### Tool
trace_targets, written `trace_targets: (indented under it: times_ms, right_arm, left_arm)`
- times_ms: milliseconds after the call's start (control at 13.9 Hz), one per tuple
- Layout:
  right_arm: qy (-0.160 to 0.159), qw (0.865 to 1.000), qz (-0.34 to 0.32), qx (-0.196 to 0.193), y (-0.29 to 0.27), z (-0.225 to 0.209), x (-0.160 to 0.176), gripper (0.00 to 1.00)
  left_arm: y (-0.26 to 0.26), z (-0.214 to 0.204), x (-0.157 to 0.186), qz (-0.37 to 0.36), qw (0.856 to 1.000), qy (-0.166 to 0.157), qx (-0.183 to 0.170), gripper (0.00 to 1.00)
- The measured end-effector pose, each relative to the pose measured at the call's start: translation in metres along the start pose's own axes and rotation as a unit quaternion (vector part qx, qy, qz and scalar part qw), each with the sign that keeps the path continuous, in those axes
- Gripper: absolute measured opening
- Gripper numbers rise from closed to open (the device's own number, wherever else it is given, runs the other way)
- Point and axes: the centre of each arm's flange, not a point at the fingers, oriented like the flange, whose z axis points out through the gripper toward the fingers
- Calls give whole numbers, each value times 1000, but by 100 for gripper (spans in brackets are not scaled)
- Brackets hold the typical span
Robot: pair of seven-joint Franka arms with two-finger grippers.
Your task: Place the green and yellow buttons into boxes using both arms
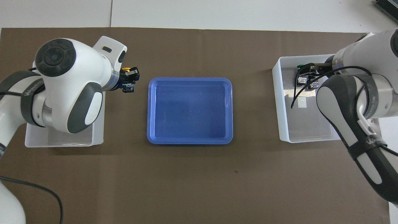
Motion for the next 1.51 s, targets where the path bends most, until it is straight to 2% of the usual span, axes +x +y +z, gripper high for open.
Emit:
trace_targets:
  times_ms: [216,360,504,648,864,1008,1152,1224,1512]
  right_arm:
    - [5,1000,12,2,-23,-43,-13,100]
    - [4,1000,14,-1,-20,-68,-21,100]
    - [-2,1000,16,-4,-15,-93,-29,100]
    - [-9,1000,8,-8,-8,-111,-35,100]
    - [-47,999,5,-6,-1,-126,-51,100]
    - [-66,998,4,-5,0,-130,-59,100]
    - [-68,998,4,-5,0,-131,-60,100]
    - [-68,998,1,-5,0,-131,-60,100]
    - [-79,996,-30,-4,1,-129,-63,100]
  left_arm:
    - [-83,-18,33,23,1000,-18,-7,41]
    - [-140,-9,47,42,999,-27,-4,41]
    - [-187,10,46,66,997,-29,-2,41]
    - [-212,41,25,79,997,-26,2,41]
    - [-214,88,-23,90,996,-22,5,41]
    - [-211,99,-41,97,995,-28,6,41]
    - [-211,102,-46,105,994,-27,7,42]
    - [-212,102,-46,114,993,-26,6,49]
    - [-211,93,-39,125,992,-11,5,91]
